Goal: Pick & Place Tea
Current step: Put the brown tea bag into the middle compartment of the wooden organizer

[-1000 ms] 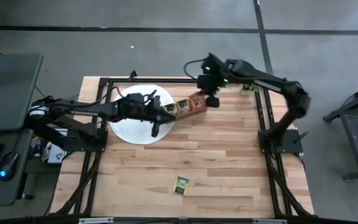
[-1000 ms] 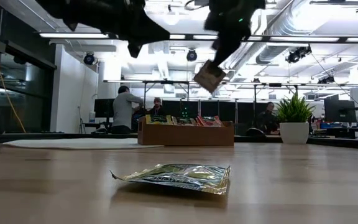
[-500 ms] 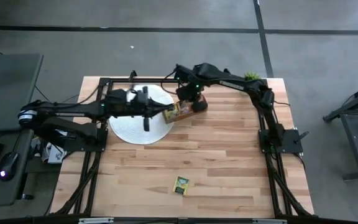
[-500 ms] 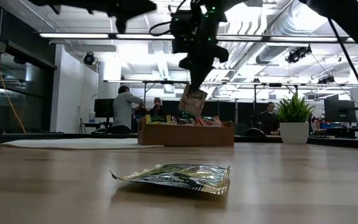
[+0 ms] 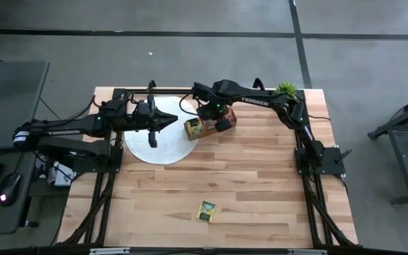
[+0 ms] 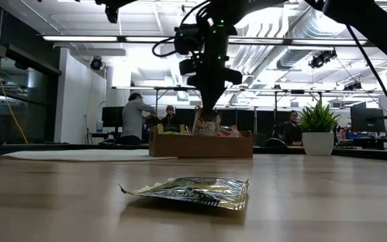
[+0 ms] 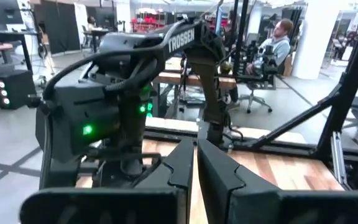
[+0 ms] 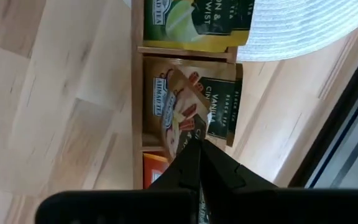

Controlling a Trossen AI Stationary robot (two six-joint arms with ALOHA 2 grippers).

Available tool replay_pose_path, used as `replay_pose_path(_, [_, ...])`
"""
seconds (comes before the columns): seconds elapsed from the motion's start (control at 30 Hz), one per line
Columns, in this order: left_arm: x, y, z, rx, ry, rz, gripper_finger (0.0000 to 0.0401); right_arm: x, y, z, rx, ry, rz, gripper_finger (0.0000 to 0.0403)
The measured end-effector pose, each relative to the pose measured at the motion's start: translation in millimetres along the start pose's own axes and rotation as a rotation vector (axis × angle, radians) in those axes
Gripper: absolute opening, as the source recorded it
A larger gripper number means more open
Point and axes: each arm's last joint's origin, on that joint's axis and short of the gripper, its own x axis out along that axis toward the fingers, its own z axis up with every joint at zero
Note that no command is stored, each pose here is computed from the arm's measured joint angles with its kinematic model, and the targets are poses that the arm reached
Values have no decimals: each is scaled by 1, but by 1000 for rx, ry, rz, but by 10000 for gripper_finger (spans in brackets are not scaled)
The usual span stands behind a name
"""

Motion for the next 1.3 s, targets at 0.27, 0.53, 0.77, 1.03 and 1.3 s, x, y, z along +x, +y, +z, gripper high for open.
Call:
replay_pose_path(0.27, [-9,0,-1,5,38,-7,21,3,2,7,11,-42,10,0])
replay_pose_path(0.53, [-9,-1,-1,4,41,-32,21,13,6,13,8,-37,27,0])
replay_pose_path(0.77, [-18,-1,-4,7,90,-24,21,17,6,13,4,43,-48,0])
replay_pose_path(1.03, [-39,0,1,8,90,3,21,17,9,8,-17,85,-8,0])
replay_pose_path(1.3, [-53,0,2,12,98,30,21,17,10,13,-24,15,20,0])
